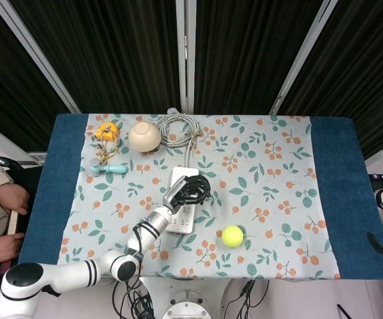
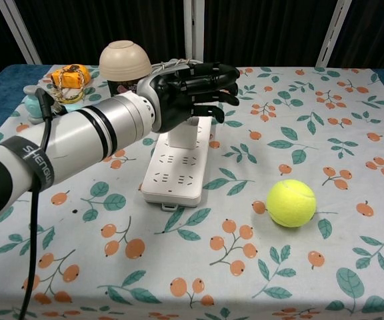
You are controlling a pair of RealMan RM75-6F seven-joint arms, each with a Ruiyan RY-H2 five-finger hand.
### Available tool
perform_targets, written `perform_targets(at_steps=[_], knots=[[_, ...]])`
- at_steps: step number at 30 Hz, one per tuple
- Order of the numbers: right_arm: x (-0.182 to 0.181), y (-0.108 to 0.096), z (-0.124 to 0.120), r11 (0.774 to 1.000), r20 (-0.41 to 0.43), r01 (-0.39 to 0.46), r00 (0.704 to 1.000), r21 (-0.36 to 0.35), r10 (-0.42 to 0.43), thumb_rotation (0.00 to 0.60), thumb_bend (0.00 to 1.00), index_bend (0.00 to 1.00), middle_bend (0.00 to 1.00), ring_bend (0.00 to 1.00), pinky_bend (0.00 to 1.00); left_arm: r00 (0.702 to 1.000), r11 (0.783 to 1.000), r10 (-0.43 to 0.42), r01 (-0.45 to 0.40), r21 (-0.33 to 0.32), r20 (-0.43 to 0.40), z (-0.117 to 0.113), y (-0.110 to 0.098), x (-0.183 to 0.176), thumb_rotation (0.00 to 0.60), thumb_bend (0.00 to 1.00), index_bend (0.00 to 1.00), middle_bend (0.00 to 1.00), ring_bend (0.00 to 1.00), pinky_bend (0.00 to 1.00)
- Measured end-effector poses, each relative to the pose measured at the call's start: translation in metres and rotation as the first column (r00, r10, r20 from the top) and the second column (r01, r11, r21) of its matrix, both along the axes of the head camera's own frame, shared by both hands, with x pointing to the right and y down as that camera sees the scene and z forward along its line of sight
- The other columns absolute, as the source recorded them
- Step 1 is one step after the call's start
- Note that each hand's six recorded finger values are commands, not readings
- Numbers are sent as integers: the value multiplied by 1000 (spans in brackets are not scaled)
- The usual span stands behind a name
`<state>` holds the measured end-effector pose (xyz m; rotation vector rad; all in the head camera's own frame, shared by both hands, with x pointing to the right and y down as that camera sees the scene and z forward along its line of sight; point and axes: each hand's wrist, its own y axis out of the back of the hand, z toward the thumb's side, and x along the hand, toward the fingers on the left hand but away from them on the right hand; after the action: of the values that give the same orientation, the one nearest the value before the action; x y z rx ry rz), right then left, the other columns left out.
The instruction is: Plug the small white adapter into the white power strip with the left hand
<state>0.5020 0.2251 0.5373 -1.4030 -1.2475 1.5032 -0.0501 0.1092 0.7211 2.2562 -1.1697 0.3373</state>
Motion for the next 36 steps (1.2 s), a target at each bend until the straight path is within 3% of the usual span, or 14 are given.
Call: perform_targets(at_steps=[36], knots=[[-3,0,-2,1000,-7,2,1000,2,-2,600,155,1,177,0,70,1000,998,-27,28,-58,13,16,4,-19,600,432,567,598,480,646]])
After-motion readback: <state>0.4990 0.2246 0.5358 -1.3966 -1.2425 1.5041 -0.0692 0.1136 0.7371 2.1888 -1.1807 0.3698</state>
